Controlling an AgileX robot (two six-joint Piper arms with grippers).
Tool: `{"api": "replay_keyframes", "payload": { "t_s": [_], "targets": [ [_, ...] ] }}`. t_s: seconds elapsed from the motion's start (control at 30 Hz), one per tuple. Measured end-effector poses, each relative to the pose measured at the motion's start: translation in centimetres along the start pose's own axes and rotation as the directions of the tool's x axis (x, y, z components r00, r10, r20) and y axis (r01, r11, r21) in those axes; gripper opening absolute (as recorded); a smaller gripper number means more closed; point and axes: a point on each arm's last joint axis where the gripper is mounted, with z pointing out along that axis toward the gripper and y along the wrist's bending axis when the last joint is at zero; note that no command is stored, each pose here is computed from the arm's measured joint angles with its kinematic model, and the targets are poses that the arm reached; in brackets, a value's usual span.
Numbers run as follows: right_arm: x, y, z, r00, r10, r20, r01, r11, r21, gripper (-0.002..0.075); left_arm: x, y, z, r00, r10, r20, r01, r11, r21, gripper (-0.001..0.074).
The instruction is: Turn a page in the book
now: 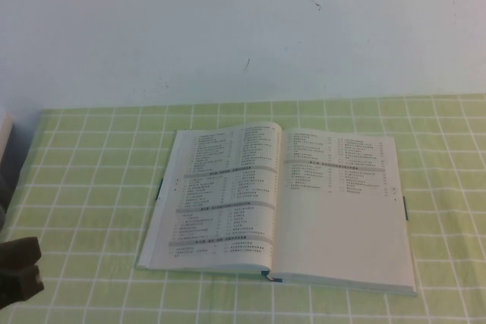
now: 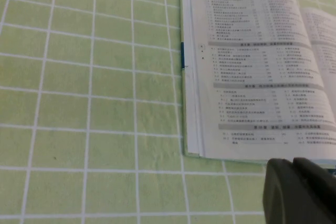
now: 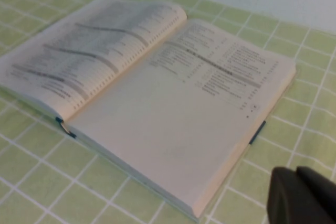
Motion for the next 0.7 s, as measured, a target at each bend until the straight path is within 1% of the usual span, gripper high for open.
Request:
{"api": "replay_keyframes", "payload": {
  "t_s": [0.13, 0.33, 0.57, 0.7],
  "targets": [
    [-1.8, -1.1, 0.8, 0.993, -0.037, -0.111, 0.036, 0.999, -0.012, -0.0003, -1.5, 0.5, 1.6, 0.998, 0.031, -0.062, -0.032, 0.999, -0.01, -0.0004],
    [-4.1, -2.0, 2.0, 0.975, -0.063, -0.215, 0.043, 0.995, -0.095, -0.0003, -4.4, 1.2, 4.5, 0.99, 0.046, -0.136, -0.046, 0.999, 0.002, -0.0004],
    [-6.5, -3.0, 3.6, 0.951, -0.08, -0.3, 0.02, 0.98, -0.2, -0.0003, -8.4, 1.0, 7.9, 0.986, 0.072, -0.147, -0.057, 0.993, 0.104, -0.0004],
    [-7.9, -3.2, 4.6, 0.942, -0.107, -0.319, 0.025, 0.968, -0.25, -0.0003, -9.3, 0.1, 10.1, 0.978, 0.124, -0.171, -0.097, 0.983, 0.155, -0.0004]
  ]
}}
